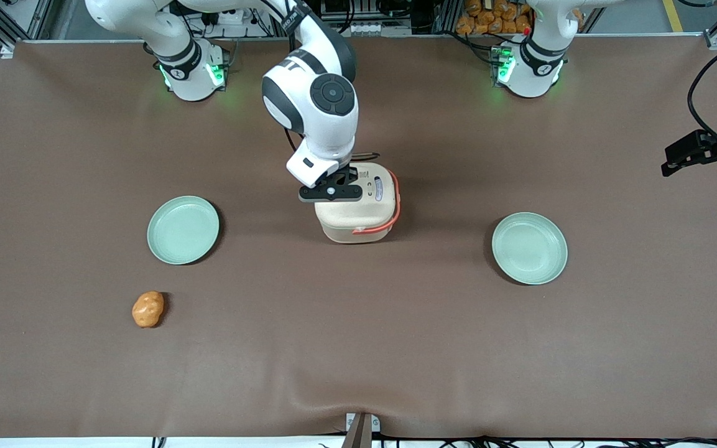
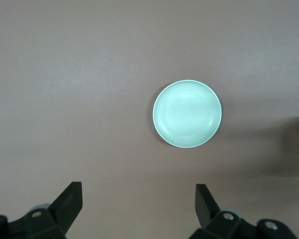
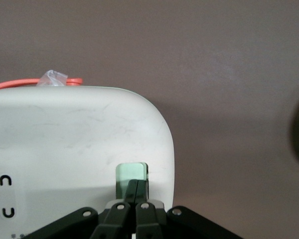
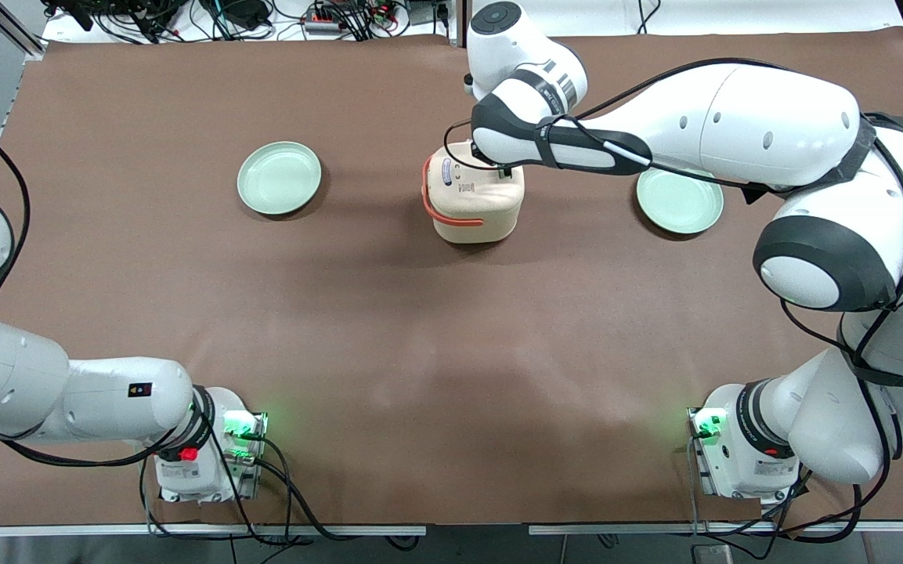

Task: Press rice cooker button with right arm
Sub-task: 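Lift the right gripper away as the lid springs open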

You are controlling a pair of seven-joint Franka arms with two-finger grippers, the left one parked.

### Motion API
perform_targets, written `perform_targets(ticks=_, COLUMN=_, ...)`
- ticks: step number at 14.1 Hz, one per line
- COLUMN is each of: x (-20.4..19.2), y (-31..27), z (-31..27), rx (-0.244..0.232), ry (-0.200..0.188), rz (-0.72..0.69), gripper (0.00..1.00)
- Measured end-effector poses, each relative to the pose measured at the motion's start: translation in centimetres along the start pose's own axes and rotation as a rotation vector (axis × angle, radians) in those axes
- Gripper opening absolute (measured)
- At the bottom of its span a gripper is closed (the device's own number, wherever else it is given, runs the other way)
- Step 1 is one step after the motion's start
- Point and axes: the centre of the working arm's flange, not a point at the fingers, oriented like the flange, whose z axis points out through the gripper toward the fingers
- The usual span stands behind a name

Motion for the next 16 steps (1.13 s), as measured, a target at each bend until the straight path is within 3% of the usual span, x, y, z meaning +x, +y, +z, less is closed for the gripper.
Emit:
perform_targets(ticks=2, x=0.2, y=0.1, z=-0.2, rx=0.002, ry=0.002, rz=0.005, gripper=0.04)
perform_targets(ticks=4, x=0.6, y=0.3, z=-2.4, rx=0.004, ry=0.007, rz=0.017, gripper=0.22)
perform_targets(ticks=7, x=1.3, y=1.9, z=-10.0, rx=0.012, ry=0.018, rz=0.044, gripper=0.52)
perform_targets(ticks=12, x=2.7, y=8.9, z=-20.1, rx=0.055, ry=0.046, rz=0.099, gripper=1.00)
perform_targets(ticks=16, x=4.3, y=19.5, z=-24.3, rx=0.088, ry=-0.005, rz=0.094, gripper=1.00)
